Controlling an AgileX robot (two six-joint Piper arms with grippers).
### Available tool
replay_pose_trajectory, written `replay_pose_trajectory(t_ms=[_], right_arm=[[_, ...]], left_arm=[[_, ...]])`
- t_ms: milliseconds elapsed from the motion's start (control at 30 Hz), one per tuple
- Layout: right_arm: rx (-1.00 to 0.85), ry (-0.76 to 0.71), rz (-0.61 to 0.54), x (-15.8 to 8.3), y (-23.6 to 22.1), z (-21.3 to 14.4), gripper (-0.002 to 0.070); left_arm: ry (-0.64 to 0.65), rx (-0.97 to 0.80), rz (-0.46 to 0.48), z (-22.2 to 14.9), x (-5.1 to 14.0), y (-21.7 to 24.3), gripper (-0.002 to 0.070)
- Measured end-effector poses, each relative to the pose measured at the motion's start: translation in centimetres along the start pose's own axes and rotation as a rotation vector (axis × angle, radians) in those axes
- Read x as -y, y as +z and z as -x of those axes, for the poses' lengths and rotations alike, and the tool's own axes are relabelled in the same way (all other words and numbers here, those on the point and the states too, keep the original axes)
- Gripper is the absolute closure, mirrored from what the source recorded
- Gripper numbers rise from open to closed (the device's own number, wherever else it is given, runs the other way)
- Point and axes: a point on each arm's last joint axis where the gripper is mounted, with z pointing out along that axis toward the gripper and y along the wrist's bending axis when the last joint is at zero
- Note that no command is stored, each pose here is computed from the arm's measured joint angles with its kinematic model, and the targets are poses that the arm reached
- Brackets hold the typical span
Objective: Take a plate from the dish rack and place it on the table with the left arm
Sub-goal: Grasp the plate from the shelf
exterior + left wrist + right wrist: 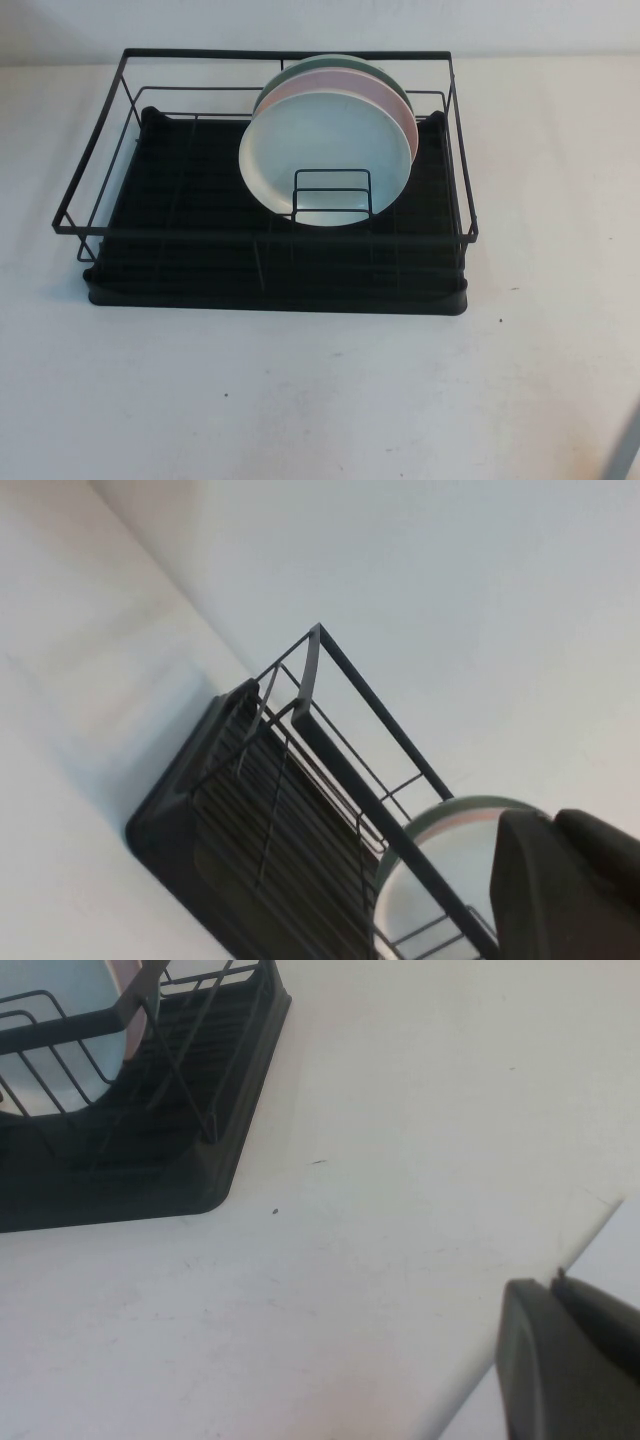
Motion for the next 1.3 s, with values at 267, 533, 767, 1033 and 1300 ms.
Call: replay_pose_trajectory(t_ms=[267,533,767,1033,1300], right_arm=[[0.000,0.000,0.000,0.0,0.0,0.0,0.0696],[0.000,0.000,0.000,0.0,0.0,0.0,0.0696],[0.000,0.000,0.000,0.0,0.0,0.0,0.0696],[0.000,0.000,0.000,0.0,0.0,0.0,0.0696],[0.000,0.000,0.000,0.0,0.0,0.0,0.0696]], left_arm=[[0.427,-0.285,-0.050,3.5,6.4,0.6,0.0679],[0.933,-0.764,-0.118,9.9,14.7,7.4,0.0679],[1.100,-0.950,-0.225,13.0,18.6,16.3,0.0679],[1.358,-0.994,-0.519,10.1,22.3,24.6,0.0679],[1.481,-1.014,-0.730,2.3,23.0,30.3,0.0540]])
